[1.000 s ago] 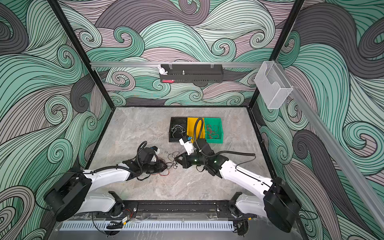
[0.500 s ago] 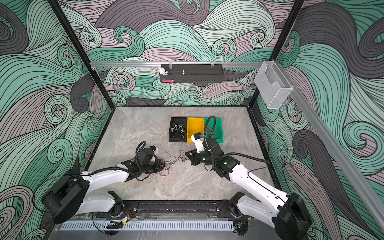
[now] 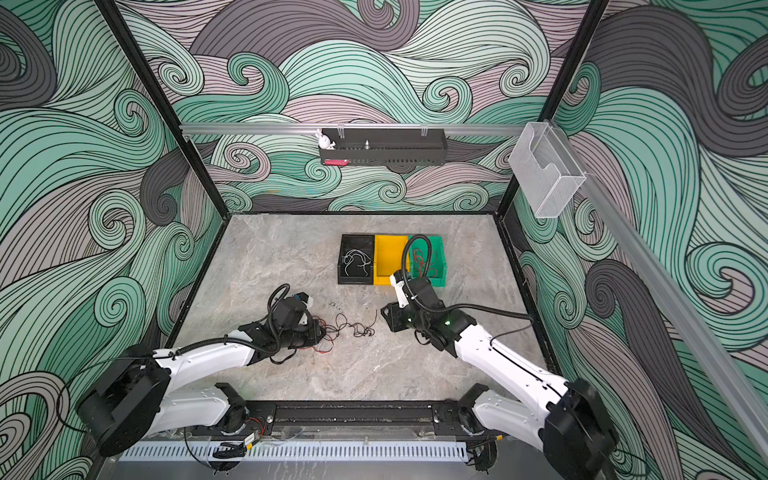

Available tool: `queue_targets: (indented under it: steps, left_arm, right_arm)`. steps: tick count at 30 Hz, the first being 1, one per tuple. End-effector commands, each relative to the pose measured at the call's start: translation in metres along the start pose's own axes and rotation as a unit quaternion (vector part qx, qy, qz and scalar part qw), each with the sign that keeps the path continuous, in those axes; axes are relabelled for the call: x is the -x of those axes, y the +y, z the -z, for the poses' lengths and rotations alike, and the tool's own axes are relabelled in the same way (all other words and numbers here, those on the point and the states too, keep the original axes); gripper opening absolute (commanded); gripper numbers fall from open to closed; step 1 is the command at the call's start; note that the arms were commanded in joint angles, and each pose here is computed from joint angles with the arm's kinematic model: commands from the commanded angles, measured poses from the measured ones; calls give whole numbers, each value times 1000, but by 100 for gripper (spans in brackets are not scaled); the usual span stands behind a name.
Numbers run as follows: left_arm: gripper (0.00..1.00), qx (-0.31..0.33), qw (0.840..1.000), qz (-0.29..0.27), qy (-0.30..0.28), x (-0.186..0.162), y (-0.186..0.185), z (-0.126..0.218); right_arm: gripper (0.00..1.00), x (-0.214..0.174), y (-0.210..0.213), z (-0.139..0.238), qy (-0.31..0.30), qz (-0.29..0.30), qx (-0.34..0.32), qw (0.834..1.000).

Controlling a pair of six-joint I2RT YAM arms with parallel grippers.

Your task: Untangle the cables

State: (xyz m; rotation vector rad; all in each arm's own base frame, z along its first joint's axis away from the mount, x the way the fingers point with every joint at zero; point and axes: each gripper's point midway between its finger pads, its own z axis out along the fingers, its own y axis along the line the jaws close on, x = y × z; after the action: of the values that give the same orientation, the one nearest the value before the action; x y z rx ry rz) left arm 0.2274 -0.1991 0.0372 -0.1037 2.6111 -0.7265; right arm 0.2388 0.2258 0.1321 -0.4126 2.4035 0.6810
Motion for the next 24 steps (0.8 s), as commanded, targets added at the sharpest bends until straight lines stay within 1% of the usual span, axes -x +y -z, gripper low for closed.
queue_targets:
  steps: [1, 5, 8, 9, 12, 13, 17, 19, 21, 24]
  left_arm:
    - [18, -4, 1000, -6, 2, 1, -5, 7]
    - [22, 0, 1000, -10, -8, 6, -8, 19]
    - [29, 8, 1000, -15, -21, 10, -6, 28]
    - [33, 13, 999, -16, -25, 11, -4, 31]
    - [43, 30, 999, -19, -37, 13, 3, 35]
    - [45, 34, 998, -19, -40, 13, 5, 35]
    - [50, 39, 998, -16, -39, 11, 10, 28]
    - [53, 40, 999, -16, -30, 10, 10, 23]
    - [55, 43, 999, -20, -21, 9, 10, 18]
    - [56, 59, 998, -23, -9, 7, 15, 10]
  right_arm:
    - [46, -4, 13, -16, 14, 22, 9, 1000]
    - [59, -9, 20, -41, 40, 52, -9, 998]
    - [67, -16, 18, -59, 62, 59, -32, 996]
    - [69, -20, 16, -66, 73, 62, -40, 995]
    - [70, -30, 13, -81, 94, 66, -53, 992]
    - [70, -33, 12, -85, 98, 66, -56, 992]
    - [68, -39, 6, -96, 104, 55, -70, 991]
    - [64, -40, 4, -100, 103, 49, -74, 991]
    - [56, -43, 5, -106, 109, 46, -71, 990]
    - [45, -50, 6, -112, 121, 48, -71, 989]
